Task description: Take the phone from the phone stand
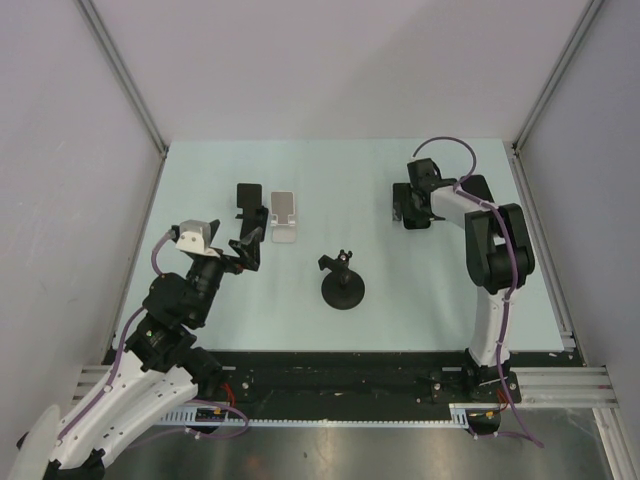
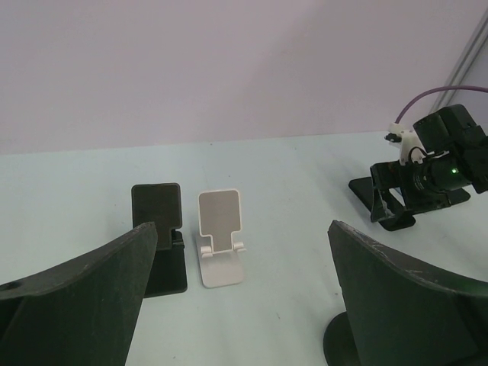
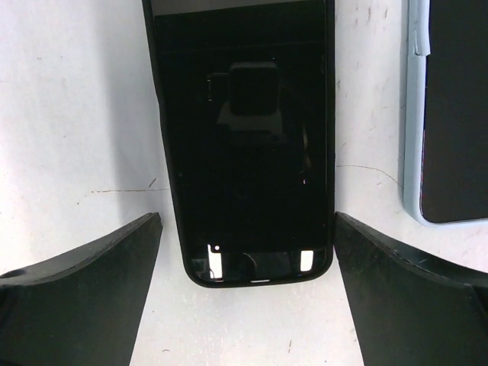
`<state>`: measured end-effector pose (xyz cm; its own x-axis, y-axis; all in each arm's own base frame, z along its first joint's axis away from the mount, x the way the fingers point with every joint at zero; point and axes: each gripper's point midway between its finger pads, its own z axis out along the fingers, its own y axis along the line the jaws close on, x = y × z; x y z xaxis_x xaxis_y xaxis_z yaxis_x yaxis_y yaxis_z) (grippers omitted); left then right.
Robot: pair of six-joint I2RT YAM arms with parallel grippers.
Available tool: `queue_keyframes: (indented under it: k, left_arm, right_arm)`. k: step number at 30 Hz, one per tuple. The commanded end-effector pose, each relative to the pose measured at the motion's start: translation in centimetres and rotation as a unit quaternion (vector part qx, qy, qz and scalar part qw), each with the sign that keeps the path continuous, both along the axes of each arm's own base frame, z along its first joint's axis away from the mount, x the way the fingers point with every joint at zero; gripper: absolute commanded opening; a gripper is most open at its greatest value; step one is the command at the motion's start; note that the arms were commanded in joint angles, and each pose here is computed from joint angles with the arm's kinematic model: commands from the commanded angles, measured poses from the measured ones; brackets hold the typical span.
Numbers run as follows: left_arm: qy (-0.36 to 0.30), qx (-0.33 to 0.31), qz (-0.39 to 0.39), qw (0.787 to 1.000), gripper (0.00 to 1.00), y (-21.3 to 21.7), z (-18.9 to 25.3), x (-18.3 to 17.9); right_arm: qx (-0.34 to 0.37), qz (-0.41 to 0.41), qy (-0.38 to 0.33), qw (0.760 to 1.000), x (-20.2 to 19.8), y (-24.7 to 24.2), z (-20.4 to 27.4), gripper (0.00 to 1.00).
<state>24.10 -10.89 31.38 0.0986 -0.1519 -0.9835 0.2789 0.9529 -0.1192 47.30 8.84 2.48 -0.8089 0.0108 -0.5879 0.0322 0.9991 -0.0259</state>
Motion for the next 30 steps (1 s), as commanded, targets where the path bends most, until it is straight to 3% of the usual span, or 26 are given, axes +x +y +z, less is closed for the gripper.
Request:
queue_keyframes:
  k: [1,3,10,30]
  left_arm:
    - [-0.007,0.003,-0.003,1.0,1.0,0.0,0.1,-0.1]
    - [-0.007,0.005,-0.003,1.0,1.0,0.0,0.1,-0.1]
    - [-0.007,0.005,-0.004,1.0,1.0,0.0,0.1,-0.1]
    - [-0.002,0.008,-0.002,1.0,1.0,-0.1,-0.2,0.1]
  right_arm:
    - [-0.038,0.006,0.007,0.999,0.4,-0.5,0.2,0.94]
    - [-0.042,0.013,0.007,0.999,0.5,-0.5,0.3,0.89]
    - [-0.041,0.04,0.003,0.998,1.1,-1.0,1.0,0.55]
    - [-0.036,0.047,-0.01,0.998,3.3,-3.3,0.2,0.51]
